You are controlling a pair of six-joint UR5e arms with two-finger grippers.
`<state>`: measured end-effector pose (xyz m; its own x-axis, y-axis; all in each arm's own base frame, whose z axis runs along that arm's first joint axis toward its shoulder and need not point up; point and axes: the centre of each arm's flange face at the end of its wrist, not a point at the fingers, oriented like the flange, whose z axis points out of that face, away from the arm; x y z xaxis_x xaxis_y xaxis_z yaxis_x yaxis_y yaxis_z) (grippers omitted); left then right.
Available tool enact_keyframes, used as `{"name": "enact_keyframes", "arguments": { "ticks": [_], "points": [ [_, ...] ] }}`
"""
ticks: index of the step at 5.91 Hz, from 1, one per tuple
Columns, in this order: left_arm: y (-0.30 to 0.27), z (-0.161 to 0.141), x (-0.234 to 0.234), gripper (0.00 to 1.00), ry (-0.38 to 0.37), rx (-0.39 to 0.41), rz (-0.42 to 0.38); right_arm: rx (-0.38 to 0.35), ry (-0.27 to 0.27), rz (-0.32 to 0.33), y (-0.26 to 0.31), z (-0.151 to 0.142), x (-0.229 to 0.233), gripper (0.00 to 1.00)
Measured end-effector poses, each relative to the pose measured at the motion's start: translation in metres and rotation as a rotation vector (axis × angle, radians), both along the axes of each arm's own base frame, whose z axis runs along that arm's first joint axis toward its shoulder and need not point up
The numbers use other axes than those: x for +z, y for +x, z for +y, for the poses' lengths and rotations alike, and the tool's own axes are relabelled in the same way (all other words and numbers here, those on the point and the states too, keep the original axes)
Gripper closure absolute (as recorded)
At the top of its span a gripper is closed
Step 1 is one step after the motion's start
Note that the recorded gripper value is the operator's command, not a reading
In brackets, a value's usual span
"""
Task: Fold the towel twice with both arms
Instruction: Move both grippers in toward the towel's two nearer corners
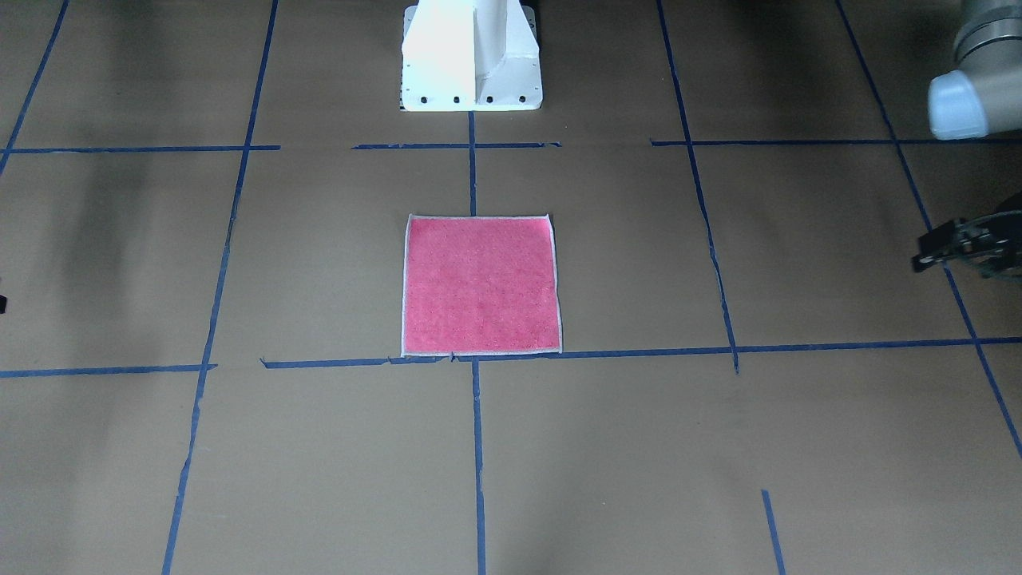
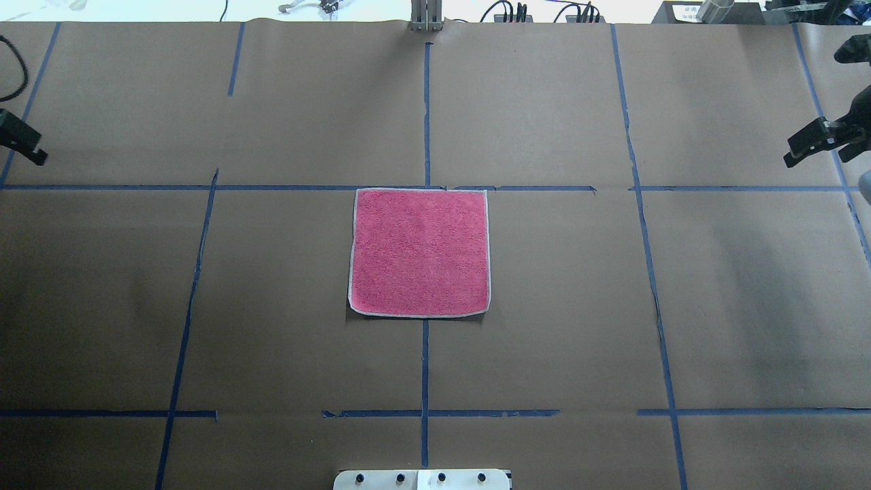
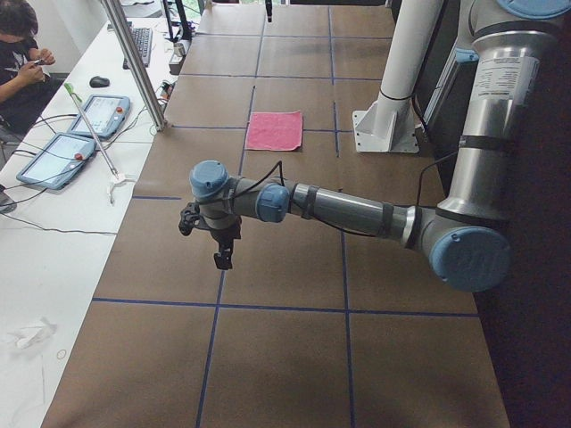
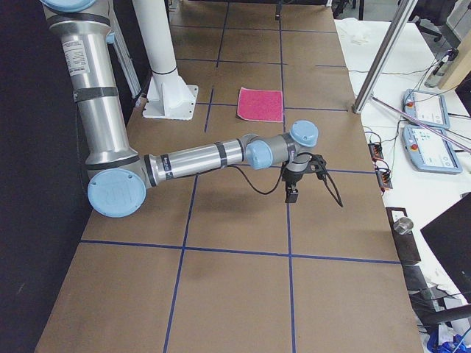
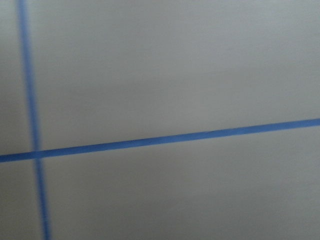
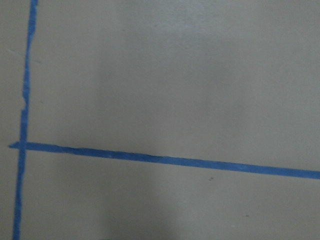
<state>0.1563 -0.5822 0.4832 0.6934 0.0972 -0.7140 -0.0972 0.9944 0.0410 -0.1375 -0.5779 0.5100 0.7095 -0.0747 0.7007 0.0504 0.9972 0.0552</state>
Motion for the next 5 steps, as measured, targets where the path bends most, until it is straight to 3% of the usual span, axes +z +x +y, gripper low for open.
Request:
{"name": "enact_keyframes", "arguments": {
  "ticks": [2, 5],
  "points": [
    [0.142, 0.007, -0.091, 0.0, -0.086, -0.064, -0.011, 0.079, -0.093, -0.057, -0.098, -0.006, -0.086, 0.0],
    [0.296, 0.076, -0.201, 0.0, -0.338, -0.267, 0.009, 0.26, -0.276, -0.091, -0.237, 0.058, -0.193, 0.0]
  ]
}}
